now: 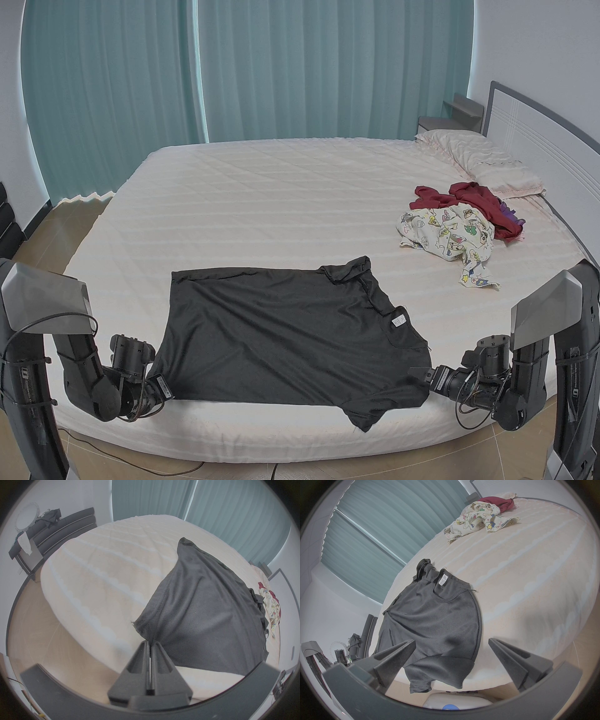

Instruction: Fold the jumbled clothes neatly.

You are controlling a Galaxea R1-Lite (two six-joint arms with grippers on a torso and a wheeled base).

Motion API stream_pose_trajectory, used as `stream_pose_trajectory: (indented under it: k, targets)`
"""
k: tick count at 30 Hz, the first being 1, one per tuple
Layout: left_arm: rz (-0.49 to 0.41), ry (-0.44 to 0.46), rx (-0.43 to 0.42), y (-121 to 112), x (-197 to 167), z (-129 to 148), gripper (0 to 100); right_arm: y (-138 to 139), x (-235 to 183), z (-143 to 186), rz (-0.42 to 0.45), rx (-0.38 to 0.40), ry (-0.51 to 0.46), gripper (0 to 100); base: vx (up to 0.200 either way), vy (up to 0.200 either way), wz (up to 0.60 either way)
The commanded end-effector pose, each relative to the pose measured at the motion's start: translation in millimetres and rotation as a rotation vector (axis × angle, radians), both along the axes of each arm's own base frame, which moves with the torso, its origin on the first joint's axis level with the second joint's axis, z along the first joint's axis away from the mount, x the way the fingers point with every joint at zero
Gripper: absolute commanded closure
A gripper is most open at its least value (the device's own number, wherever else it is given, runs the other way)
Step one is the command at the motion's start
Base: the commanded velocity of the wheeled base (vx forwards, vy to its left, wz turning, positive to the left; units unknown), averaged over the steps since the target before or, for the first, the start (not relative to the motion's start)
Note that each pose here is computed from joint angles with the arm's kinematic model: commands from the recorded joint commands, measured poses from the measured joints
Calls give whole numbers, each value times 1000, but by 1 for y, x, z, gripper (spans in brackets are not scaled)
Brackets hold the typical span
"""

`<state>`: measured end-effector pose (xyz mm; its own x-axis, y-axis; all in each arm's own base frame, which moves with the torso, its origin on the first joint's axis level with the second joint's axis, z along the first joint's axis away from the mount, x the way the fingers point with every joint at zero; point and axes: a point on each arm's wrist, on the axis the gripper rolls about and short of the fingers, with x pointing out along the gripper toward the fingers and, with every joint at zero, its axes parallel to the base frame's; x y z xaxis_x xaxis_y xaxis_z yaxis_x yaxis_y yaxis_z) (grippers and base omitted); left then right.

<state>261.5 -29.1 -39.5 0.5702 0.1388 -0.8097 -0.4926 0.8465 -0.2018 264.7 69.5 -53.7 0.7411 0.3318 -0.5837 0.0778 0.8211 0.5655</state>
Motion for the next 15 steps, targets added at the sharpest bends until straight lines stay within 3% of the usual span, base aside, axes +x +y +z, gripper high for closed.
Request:
stream_pose_trajectory:
  k: [1,9,15]
  targets:
    - [-8,10,19,7,-23,14,100,1,3,-5,1,-2,2,0,0,0,0]
    - [37,25,33,28,-35,19,100,6,16,-13,10,-4,16,0,0,0,0]
    - [17,20,-19,30,-40,15,100,17,33,-14,30,-2,-3,0,0,0,0]
